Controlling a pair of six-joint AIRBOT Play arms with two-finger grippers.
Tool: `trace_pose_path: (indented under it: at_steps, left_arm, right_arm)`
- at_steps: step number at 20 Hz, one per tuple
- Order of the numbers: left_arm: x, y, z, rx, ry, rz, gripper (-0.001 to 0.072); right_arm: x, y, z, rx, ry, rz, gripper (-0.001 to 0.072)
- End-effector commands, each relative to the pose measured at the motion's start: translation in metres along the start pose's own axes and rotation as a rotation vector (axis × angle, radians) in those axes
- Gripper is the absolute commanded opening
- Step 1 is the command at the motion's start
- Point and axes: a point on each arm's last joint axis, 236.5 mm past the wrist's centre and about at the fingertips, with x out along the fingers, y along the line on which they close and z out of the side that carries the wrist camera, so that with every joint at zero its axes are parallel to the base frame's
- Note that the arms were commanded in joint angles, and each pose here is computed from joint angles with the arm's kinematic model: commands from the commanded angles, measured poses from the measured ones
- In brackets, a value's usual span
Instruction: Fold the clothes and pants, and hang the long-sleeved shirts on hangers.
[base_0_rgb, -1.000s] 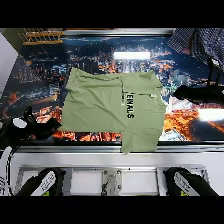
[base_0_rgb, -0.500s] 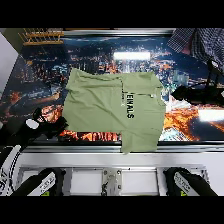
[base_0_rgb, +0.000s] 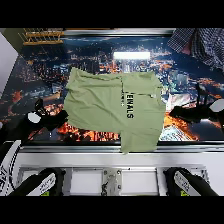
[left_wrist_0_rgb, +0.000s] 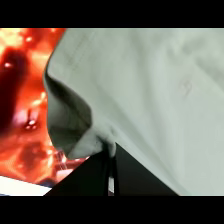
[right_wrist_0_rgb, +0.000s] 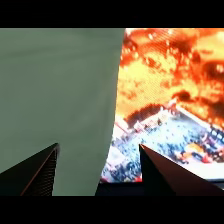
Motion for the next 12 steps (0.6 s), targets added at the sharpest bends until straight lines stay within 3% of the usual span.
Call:
trace_pose_path:
  at_steps: [1, 5, 9, 11, 12]
  left_arm:
    - [-0.003, -0.005, 0.000, 0.044, 0.012, -0.007, 0.0008]
    - [-0.003, -0.005, -0.001, 0.044, 0.017, -0.007, 0.0008]
    - [-0.003, -0.005, -0.001, 0.043, 0.017, -0.007, 0.0008]
    - [-0.003, -0.005, -0.001, 0.043, 0.018, -0.008, 0.0008]
    - [-0.003, -0.006, -0.001, 0.043, 0.017, -0.008, 0.0008]
  right_arm:
    - [0.048, -0.013, -0.050, 0.129, 0.143, 0.090, 0.0529]
    - [0.079, 0.008, -0.058, 0.174, 0.181, 0.227, 0.0528]
    - [0.094, 0.021, -0.060, 0.153, 0.197, 0.256, 0.0499]
    - [0.096, 0.029, -0.062, 0.107, 0.200, 0.255, 0.0373]
    - [0.096, 0.032, -0.063, 0.092, 0.204, 0.256, 0.0274]
